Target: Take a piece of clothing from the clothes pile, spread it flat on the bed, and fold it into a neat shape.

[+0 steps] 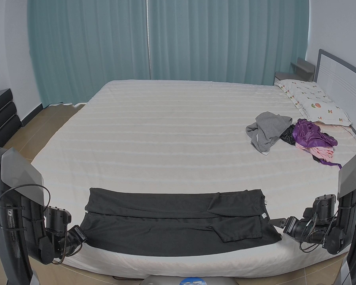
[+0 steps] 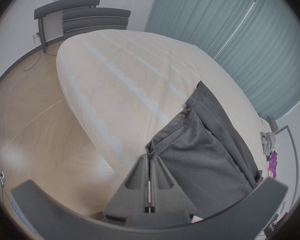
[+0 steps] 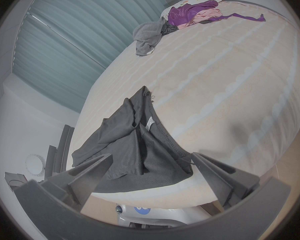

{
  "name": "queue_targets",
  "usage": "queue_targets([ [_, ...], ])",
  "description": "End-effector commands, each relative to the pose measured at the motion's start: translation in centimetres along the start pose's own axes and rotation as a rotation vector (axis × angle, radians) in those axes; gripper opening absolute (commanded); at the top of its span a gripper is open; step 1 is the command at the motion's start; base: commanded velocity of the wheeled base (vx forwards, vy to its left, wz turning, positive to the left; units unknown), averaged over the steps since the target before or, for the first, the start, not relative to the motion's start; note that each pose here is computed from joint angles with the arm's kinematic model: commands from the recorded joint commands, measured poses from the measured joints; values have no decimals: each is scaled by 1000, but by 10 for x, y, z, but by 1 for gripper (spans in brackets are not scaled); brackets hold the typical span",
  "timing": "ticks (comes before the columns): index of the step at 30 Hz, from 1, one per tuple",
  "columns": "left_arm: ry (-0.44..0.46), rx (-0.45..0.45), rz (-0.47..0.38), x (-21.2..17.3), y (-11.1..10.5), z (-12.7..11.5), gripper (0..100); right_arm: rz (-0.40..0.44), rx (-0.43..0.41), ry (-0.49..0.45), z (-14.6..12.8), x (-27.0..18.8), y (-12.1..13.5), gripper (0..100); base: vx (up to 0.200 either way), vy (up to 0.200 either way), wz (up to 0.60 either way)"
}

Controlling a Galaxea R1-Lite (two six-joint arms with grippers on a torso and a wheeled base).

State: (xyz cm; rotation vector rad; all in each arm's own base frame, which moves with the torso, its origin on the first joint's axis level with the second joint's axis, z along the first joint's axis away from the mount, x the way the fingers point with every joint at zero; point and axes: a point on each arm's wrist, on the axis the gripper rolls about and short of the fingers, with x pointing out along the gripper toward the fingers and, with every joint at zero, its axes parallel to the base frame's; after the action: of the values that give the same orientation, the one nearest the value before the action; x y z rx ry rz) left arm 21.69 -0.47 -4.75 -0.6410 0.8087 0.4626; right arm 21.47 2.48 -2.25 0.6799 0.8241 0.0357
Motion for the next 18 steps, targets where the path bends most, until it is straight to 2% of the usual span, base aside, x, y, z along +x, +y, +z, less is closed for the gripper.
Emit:
queue_targets([
  [1,8,5,11,-4,6,-4,0,-12,-12,25,-5,-2,-1,100,0,0,0],
  [13,12,32,40,-1,13,-7,0,-60,-49,51,-10,-1,-3,100,0,0,0],
  [18,4,27,20,-1,12,-7,0,-81,-71,87,-21,8,-4,100,0,0,0],
])
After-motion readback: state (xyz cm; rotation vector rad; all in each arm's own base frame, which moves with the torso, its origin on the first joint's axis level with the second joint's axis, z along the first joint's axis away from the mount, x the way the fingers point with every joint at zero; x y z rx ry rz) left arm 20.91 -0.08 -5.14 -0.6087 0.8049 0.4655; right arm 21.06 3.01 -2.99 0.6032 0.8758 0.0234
